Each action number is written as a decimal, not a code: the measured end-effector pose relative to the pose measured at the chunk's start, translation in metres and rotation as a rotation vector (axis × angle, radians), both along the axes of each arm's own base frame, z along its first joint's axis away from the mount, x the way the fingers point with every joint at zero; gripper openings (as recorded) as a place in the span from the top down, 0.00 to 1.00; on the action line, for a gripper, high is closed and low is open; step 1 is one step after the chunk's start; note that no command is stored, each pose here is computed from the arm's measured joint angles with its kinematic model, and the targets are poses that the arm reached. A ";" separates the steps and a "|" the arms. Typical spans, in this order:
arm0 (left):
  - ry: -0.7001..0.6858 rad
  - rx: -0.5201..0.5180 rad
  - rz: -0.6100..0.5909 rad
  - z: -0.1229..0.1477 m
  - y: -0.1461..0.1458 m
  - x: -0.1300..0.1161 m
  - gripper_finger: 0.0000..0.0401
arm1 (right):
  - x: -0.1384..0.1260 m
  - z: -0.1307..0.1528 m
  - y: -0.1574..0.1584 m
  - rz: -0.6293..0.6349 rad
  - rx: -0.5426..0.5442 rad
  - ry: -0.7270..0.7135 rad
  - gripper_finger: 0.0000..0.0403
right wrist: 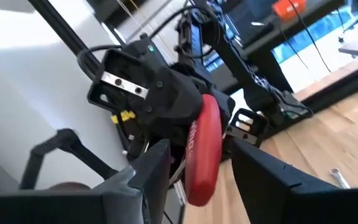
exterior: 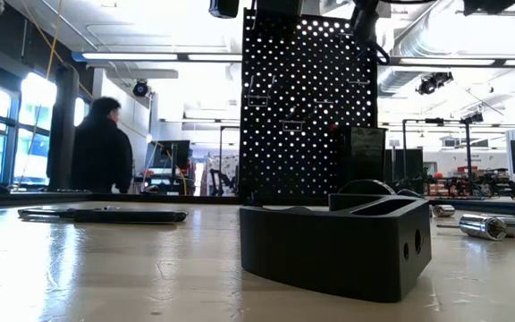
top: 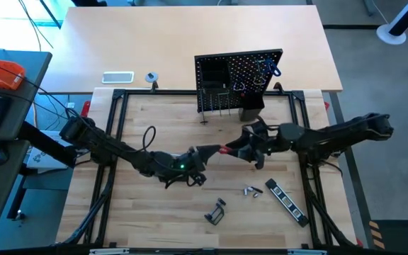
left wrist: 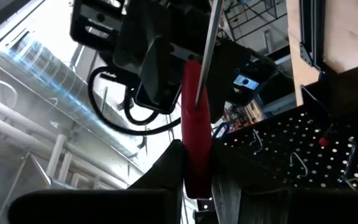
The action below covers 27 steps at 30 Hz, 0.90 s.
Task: Hang tools onto peg board
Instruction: Put the red allen wrench into the bottom black bin on the peg board
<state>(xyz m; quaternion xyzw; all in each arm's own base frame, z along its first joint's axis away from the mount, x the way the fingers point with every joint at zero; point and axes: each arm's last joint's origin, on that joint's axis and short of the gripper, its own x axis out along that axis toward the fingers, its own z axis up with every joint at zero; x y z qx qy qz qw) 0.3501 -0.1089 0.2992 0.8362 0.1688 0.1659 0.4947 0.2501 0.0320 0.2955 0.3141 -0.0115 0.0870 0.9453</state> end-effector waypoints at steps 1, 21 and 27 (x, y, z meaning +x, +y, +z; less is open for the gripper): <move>0.001 0.003 -0.002 0.000 0.000 0.000 0.90 | 0.001 0.002 0.000 0.000 -0.003 0.015 0.59; 0.023 0.066 -0.020 0.001 0.007 0.003 0.90 | 0.003 0.007 0.002 0.049 -0.025 0.077 0.81; 0.026 0.078 -0.031 0.001 0.007 0.003 0.89 | 0.003 0.008 0.002 0.051 -0.034 0.065 0.87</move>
